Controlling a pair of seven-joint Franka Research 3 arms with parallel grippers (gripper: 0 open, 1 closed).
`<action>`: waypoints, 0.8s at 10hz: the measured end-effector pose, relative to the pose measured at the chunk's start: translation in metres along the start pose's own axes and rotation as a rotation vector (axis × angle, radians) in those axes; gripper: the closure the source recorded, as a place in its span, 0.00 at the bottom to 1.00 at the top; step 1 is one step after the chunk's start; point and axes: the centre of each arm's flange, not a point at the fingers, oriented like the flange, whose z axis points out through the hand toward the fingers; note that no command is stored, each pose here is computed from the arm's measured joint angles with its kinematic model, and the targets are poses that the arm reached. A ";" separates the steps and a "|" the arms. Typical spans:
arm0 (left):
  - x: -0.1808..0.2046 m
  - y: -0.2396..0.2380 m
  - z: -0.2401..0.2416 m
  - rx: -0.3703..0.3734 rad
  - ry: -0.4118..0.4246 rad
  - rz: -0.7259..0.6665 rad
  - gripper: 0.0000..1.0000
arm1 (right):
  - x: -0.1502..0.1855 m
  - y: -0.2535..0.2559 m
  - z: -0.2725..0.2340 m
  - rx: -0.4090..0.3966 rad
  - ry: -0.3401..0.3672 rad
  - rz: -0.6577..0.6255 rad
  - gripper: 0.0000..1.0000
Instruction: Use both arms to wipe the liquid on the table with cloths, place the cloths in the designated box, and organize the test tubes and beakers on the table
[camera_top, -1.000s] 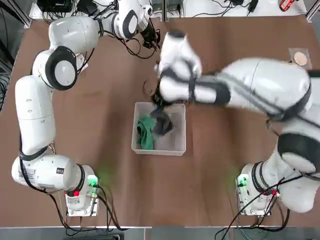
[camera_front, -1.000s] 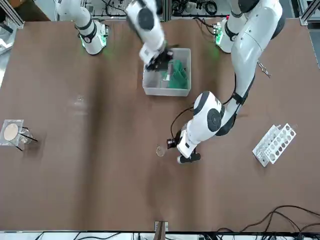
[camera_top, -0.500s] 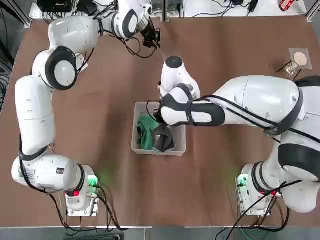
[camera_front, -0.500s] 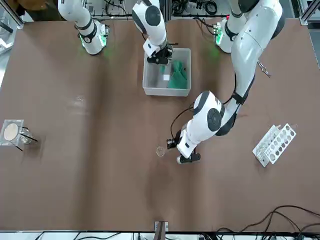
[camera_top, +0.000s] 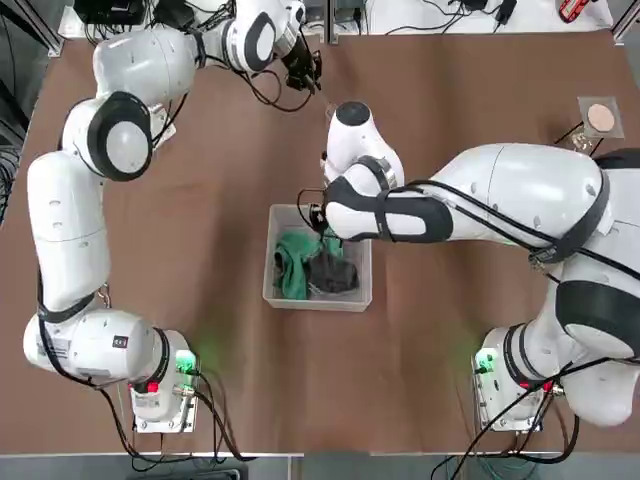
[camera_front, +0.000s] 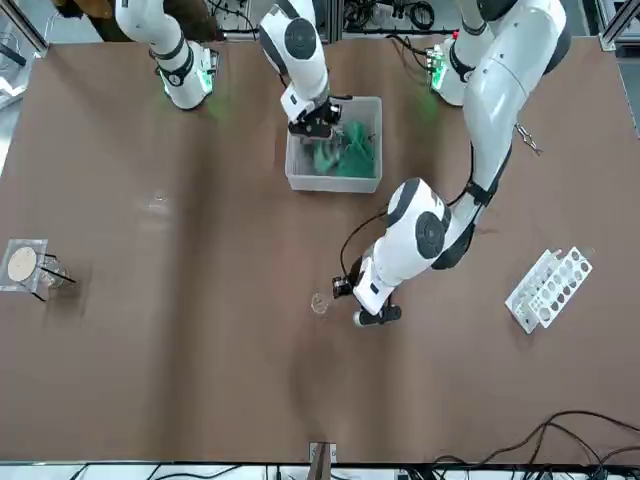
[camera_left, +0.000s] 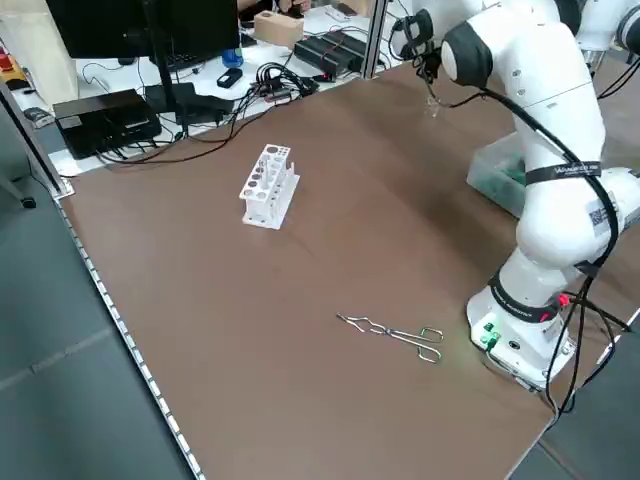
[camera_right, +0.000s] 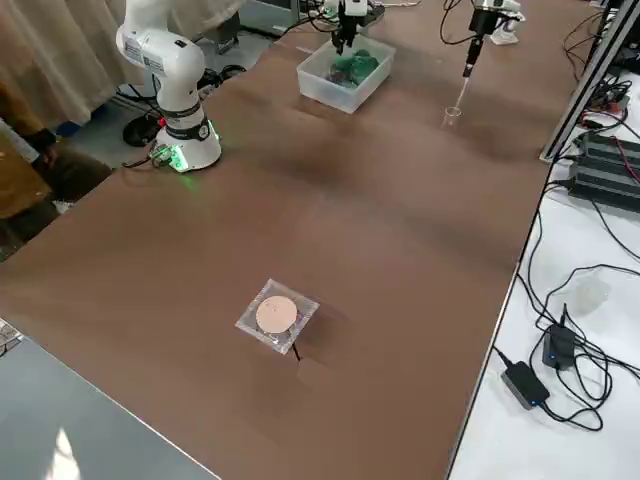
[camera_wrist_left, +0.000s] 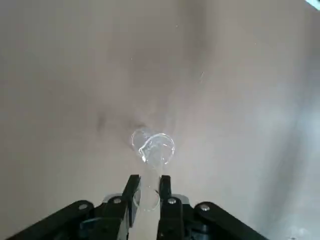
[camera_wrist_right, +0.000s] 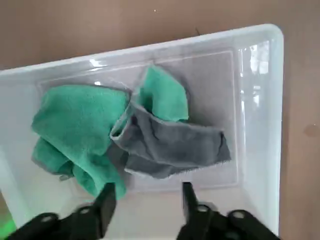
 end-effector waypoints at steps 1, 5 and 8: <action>-0.004 0.006 -0.013 0.016 -0.006 0.013 0.79 | 0.004 -0.001 -0.005 0.008 0.005 0.004 0.19; -0.024 0.033 -0.079 0.092 -0.018 0.064 0.79 | 0.112 0.038 -0.108 -0.005 0.042 -0.035 0.01; -0.034 0.035 -0.144 0.175 -0.012 0.075 0.79 | 0.222 0.141 -0.180 0.023 0.127 -0.199 0.01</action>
